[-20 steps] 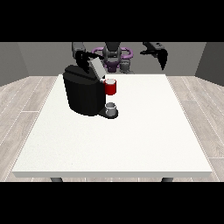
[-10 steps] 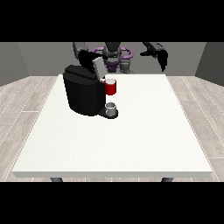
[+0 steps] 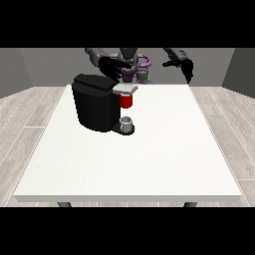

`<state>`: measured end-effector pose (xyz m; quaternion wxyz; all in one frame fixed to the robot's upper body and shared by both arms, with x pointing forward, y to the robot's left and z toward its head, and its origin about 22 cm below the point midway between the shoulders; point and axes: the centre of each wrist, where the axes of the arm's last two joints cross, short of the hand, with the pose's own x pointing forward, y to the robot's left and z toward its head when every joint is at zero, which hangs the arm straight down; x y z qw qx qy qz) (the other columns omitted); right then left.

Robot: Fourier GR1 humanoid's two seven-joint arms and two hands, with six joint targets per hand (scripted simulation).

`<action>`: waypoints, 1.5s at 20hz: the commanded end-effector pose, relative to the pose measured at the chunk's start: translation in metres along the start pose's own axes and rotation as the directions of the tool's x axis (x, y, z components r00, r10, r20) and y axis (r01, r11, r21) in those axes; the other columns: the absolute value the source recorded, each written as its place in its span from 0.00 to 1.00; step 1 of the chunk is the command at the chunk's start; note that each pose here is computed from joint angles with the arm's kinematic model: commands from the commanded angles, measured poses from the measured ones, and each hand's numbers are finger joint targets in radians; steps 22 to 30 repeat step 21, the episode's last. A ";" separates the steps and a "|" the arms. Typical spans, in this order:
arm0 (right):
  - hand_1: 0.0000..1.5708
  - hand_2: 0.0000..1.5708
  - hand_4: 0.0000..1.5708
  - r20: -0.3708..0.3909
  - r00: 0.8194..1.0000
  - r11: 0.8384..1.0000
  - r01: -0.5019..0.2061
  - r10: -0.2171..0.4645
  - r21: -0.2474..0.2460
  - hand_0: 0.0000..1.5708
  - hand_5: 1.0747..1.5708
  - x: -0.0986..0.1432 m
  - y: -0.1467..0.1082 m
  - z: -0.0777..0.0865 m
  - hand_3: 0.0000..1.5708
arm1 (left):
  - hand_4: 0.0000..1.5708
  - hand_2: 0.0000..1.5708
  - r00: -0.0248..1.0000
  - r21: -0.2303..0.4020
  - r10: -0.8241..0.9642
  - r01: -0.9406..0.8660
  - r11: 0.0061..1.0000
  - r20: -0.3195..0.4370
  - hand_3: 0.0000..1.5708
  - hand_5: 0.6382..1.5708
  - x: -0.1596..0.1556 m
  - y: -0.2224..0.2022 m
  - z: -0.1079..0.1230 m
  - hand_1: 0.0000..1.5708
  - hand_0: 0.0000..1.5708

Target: Insert the coffee pod into the coffee machine and close the lid

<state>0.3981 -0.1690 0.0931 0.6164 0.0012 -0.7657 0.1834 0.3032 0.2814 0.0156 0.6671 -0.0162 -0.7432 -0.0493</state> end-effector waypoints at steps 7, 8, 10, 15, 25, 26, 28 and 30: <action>0.00 0.00 0.05 0.048 0.998 0.999 -0.035 0.035 -0.006 0.00 1.00 0.032 0.008 -0.027 0.00 | 0.08 0.00 0.998 -0.047 -0.004 0.008 0.999 0.070 0.00 1.00 0.006 -0.007 -0.008 0.00 0.00; 0.00 0.00 0.08 0.016 1.000 1.000 -0.006 0.006 0.020 0.00 1.00 0.012 -0.004 -0.016 0.00 | 0.12 0.00 0.999 -0.046 0.008 -0.006 0.999 0.043 0.00 1.00 0.017 -0.025 -0.010 0.00 0.00; 0.00 0.00 0.02 0.069 0.998 0.999 -0.010 0.008 0.032 0.00 1.00 0.019 0.033 -0.017 0.00 | 0.13 0.00 0.999 -0.040 -0.001 0.003 0.999 0.040 0.00 1.00 -0.001 -0.023 0.002 0.00 0.00; 0.00 0.00 0.22 0.107 0.987 0.980 0.104 -0.123 0.172 0.00 1.00 -0.009 0.036 0.012 0.00 | 0.16 0.00 0.999 0.009 0.026 -0.026 1.000 0.027 0.00 1.00 -0.016 -0.021 0.016 0.00 0.00; 0.00 0.00 0.10 -0.027 0.962 0.960 0.274 -0.273 0.061 0.00 1.00 -0.061 0.069 0.082 0.00 | 0.12 0.00 0.997 0.054 0.040 -0.036 0.998 -0.070 0.00 1.00 -0.038 -0.013 0.031 0.00 0.00; 0.00 0.00 0.10 -0.027 0.962 0.960 0.274 -0.273 0.061 0.00 1.00 -0.061 0.069 0.082 0.00 | 0.12 0.00 0.997 0.054 0.040 -0.036 0.998 -0.070 0.00 1.00 -0.038 -0.013 0.031 0.00 0.00; 0.00 0.00 0.10 -0.027 0.962 0.960 0.274 -0.273 0.061 0.00 1.00 -0.061 0.069 0.082 0.00 | 0.12 0.00 0.997 0.054 0.040 -0.036 0.998 -0.070 0.00 1.00 -0.038 -0.013 0.031 0.00 0.00; 0.00 0.00 0.10 -0.027 0.962 0.960 0.274 -0.273 0.061 0.00 1.00 -0.061 0.069 0.082 0.00 | 0.12 0.00 0.997 0.054 0.040 -0.036 0.998 -0.070 0.00 1.00 -0.038 -0.013 0.031 0.00 0.00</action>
